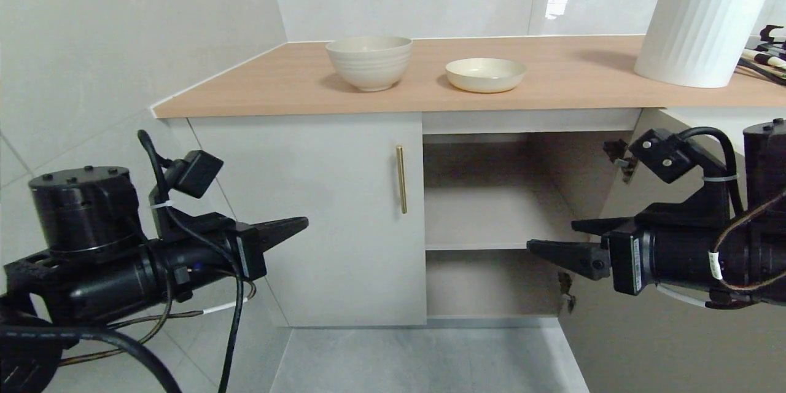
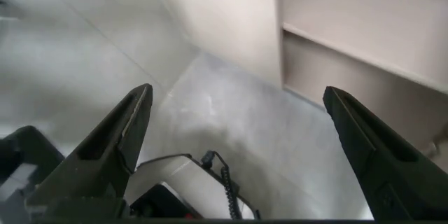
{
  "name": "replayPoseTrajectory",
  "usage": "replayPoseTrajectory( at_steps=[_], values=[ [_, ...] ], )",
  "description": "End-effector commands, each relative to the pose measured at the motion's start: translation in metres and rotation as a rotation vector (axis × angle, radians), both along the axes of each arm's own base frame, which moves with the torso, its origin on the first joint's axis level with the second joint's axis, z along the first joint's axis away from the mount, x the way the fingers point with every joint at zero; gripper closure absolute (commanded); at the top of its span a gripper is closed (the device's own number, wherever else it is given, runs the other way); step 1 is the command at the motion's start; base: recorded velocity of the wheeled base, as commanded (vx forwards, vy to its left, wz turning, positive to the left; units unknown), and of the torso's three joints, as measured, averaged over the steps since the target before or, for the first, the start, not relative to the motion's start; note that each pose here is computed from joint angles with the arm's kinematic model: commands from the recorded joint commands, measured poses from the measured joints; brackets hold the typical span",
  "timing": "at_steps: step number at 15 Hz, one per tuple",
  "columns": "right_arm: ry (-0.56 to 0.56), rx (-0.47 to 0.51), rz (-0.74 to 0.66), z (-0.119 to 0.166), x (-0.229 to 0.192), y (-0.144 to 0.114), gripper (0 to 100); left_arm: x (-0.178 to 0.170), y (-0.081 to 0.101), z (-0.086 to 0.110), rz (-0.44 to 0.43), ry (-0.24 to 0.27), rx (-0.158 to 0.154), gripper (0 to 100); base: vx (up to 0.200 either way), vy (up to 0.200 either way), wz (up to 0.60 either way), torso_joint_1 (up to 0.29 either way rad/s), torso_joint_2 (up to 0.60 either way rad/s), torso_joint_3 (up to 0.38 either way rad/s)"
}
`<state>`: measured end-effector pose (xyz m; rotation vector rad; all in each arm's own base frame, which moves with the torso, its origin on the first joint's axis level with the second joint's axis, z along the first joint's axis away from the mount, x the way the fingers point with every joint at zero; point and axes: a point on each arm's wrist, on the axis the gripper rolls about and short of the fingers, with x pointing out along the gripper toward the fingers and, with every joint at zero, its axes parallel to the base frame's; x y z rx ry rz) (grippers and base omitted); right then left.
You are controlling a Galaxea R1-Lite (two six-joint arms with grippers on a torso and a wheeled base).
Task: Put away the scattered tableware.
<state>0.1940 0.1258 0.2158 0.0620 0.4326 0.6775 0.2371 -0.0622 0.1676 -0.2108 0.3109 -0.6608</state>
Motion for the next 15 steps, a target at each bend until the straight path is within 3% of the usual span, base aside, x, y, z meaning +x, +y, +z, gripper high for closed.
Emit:
replayPoseTrajectory(
  at_steps=[1, 4, 5, 6, 8, 10, 15],
  values=[
    [0.006, -0.005, -0.011, -0.001, 0.001, 0.0, 0, -0.013, 0.008, 0.015, 0.014, -0.075, 0.007, 100, 0.0, 0.0, 0.0, 0.0, 0.0, 0.0],
    [-0.004, 0.016, -0.031, 0.006, -0.008, -0.006, 0, -0.013, 0.009, 0.018, 0.028, -0.089, 0.006, 100, 0.0, 0.0, 0.0, 0.0, 0.0, 0.0],
    [0.0, 0.013, -0.031, 0.007, -0.008, -0.006, 0, -0.013, 0.008, 0.018, 0.029, -0.092, 0.008, 0, 0.0, 0.0, 0.0, 0.0, 0.0, 0.0],
    [0.0, 0.013, -0.031, 0.007, -0.008, -0.006, 0, -0.013, 0.008, 0.018, 0.029, -0.092, 0.008, 0, 0.0, 0.0, 0.0, 0.0, 0.0, 0.0],
    [-0.015, 0.023, -0.037, 0.013, -0.006, -0.005, 0, -0.012, 0.009, 0.024, 0.052, -0.1, -0.021, 0, 0.0, 0.0, 0.0, 0.0, 0.0, 0.0],
    [-0.031, 0.024, -0.059, 0.017, -0.005, -0.005, 0, -0.016, 0.009, 0.039, 0.059, -0.128, -0.083, 0, 0.0, 0.0, 0.0, 0.0, 0.0, 0.0],
    [-0.035, 0.026, -0.06, 0.018, -0.005, -0.005, 0, -0.019, 0.003, 0.05, 0.041, -0.165, -0.093, 0, 0.0, 0.0, 0.0, 0.0, 0.0, 0.0]
  ],
)
